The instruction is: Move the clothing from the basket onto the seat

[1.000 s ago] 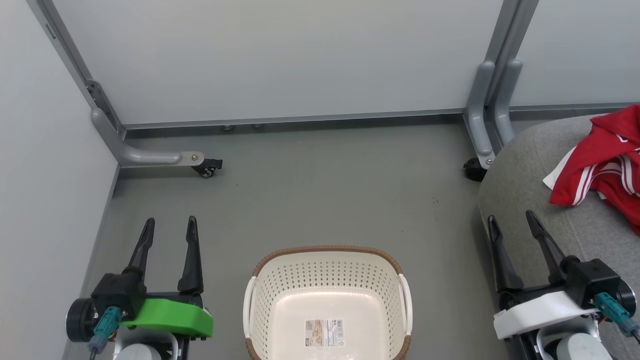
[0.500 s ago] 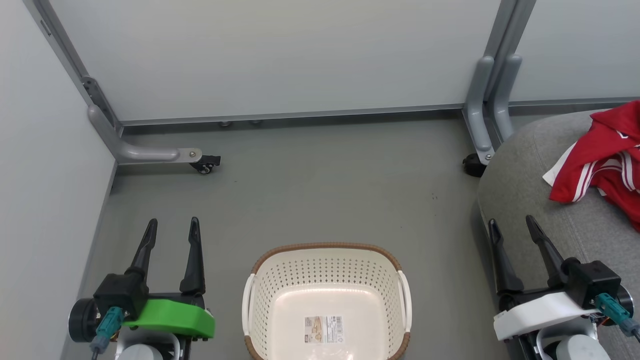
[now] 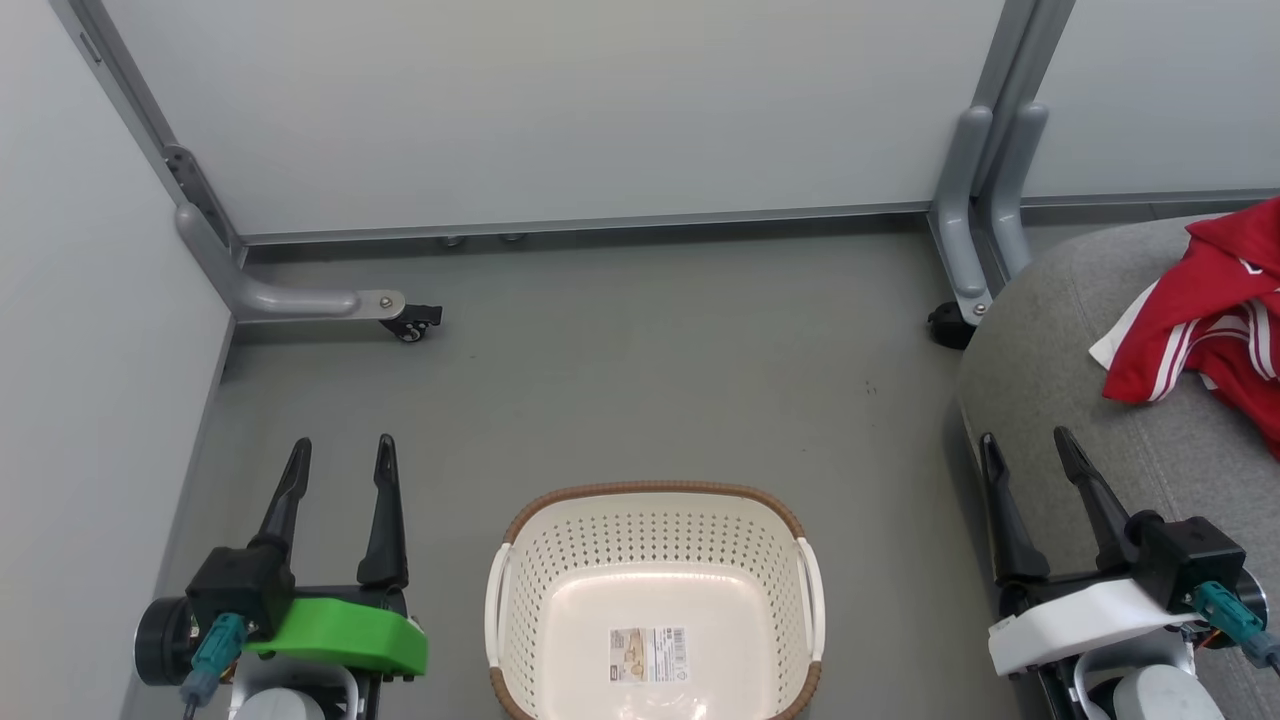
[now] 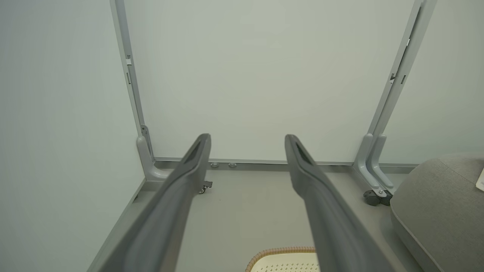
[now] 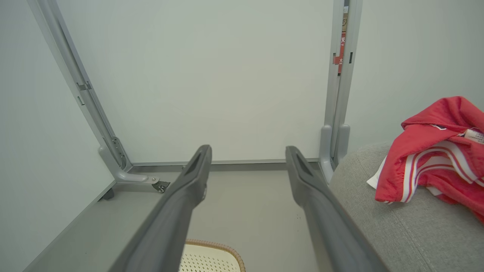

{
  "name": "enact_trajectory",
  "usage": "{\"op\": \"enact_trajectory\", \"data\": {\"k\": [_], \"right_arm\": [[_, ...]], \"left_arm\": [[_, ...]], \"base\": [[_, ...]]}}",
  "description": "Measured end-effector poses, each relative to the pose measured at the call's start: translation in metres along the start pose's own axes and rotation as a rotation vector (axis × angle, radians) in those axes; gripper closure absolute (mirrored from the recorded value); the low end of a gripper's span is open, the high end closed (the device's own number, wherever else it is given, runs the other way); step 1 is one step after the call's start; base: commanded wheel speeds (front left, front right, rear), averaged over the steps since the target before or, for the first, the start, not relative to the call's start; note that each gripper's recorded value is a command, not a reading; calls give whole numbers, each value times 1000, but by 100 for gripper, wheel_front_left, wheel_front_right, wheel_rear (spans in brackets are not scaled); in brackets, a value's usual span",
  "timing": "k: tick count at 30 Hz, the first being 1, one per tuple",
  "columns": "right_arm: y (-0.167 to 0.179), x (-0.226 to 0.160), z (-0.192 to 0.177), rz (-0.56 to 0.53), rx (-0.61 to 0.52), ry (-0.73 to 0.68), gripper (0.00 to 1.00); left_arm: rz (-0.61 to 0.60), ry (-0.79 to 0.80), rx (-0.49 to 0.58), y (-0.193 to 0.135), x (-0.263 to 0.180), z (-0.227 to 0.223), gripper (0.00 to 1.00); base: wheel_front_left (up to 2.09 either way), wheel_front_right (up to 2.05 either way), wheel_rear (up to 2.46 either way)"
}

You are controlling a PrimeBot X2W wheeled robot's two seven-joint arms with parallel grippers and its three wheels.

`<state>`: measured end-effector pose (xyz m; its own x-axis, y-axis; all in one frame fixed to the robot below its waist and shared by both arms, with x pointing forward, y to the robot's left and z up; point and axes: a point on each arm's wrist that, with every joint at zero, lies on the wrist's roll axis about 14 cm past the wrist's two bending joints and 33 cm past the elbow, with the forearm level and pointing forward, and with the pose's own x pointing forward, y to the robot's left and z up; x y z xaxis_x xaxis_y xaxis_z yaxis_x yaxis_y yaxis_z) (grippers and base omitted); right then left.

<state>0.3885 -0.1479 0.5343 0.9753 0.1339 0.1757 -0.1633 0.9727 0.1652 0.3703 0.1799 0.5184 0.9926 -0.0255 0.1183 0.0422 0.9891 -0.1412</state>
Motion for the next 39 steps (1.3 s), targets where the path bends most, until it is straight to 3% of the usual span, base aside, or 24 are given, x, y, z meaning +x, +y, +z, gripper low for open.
{"op": "enact_trajectory", "data": {"k": [1,2,8,39], "right_arm": [[0,0,0,0,0,1,0],[0,0,-1,-1,1,3,100],[-2,-11,-24,-21,27,80,100],[-29,-12,-31,-178,521,113,100]], "left_arm": [[0,0,0,0,0,0,0],[0,2,-1,0,0,-1,100],[15,80,-19,2,-9,-24,100],[169,97,-524,26,-5,-21,100]], "base": [[0,0,0],[0,0,0],[0,0,0],[0,0,0]]}}
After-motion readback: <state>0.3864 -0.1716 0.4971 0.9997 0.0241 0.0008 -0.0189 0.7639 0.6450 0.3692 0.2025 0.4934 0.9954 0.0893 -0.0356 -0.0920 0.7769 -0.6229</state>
